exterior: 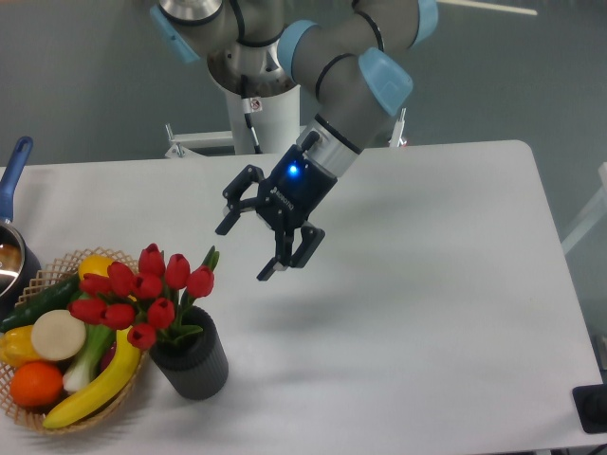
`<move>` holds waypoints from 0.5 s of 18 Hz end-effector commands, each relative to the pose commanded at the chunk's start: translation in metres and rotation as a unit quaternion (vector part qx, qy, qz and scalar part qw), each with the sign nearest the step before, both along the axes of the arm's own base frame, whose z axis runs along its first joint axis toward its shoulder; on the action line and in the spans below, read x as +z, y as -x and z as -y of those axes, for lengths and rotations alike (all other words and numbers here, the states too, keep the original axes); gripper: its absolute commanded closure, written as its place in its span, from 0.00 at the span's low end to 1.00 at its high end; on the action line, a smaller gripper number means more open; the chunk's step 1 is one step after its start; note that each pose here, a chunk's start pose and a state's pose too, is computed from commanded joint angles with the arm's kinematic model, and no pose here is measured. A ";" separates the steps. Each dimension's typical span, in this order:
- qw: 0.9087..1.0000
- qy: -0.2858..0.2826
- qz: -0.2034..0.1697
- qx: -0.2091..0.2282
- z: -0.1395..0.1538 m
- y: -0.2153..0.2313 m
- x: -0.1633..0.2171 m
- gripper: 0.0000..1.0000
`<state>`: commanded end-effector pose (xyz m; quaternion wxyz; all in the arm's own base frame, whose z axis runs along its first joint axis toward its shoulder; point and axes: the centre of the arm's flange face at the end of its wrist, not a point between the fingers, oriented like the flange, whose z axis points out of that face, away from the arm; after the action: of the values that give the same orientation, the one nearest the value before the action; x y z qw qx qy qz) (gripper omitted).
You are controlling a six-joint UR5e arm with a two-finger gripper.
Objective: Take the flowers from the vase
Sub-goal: 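Lower the open gripper around the tulip stems above the black vase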
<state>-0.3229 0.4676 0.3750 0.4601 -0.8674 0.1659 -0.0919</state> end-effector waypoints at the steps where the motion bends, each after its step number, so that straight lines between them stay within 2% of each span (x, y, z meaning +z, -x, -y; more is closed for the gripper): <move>1: 1.000 -0.003 -0.004 -0.003 -0.004 -0.002 -0.003 0.00; 6: 1.000 0.002 -0.027 -0.013 -0.016 -0.005 -0.014 0.00; 9: 0.999 0.007 -0.027 -0.025 -0.034 -0.009 -0.020 0.00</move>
<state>-0.3141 0.5016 0.3554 0.4467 -0.8685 0.1993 -0.0808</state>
